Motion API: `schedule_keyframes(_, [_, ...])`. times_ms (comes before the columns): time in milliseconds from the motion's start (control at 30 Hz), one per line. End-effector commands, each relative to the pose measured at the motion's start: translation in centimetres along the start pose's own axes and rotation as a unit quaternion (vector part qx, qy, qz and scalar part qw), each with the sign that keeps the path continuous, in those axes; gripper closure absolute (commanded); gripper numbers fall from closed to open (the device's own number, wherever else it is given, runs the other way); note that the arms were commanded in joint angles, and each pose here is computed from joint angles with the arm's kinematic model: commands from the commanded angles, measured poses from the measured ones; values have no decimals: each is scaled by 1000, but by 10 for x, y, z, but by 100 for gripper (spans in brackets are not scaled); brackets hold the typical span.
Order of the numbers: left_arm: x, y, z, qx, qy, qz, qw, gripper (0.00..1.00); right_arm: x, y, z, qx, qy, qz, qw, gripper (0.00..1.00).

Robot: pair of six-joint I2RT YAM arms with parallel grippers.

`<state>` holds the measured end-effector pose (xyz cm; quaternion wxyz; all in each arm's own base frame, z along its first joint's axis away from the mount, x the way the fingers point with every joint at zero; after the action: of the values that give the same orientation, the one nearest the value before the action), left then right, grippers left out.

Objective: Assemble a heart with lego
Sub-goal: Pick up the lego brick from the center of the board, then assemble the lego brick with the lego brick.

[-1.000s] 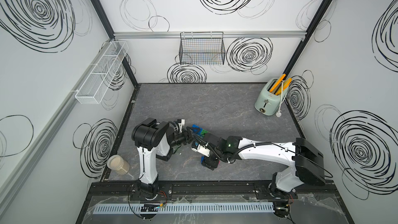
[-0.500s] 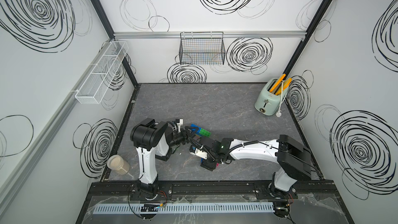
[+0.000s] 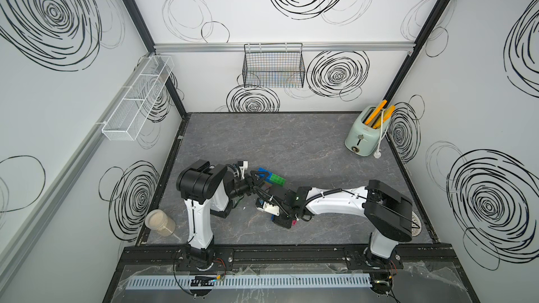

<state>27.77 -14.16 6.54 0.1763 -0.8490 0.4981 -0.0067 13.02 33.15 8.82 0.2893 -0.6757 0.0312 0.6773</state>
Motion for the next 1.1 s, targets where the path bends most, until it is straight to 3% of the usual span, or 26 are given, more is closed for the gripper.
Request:
schedule_keyframes(0, [-5, 6, 16, -23, -36, 2, 999, 39, -1, -8, -2, -5, -4, -7, 1000, 62])
schedule_keyframes(333, [-3, 8, 16, -21, -36, 8, 999, 39, -16, -15, -8, -3, -7, -23, 1000, 79])
schedule_keyframes(700, [4, 16, 13, -15, -28, 30, 999, 39, -101, -30, -70, 76, 11, -111, 991, 79])
schedule_keyframes(867, [7, 18, 11, -12, -23, 39, 999, 39, -107, -30, -97, 110, 26, -114, 987, 79])
schedule_keyframes(1067, [10, 22, 11, -9, -21, 51, 998, 39, -103, -39, -104, 105, 34, -108, 988, 78])
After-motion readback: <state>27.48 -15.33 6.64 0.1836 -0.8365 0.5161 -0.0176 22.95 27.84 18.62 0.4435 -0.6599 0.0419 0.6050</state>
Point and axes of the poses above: each gripper's point midway between its finger pads, its own x axis out along the fingers, its own z axis along the line the jaws close on, y = z × x, the point moved 7 cm from there along -x, back along the fingers, and after that the axes turned 11 degrees about x, right-handed, at the moved point
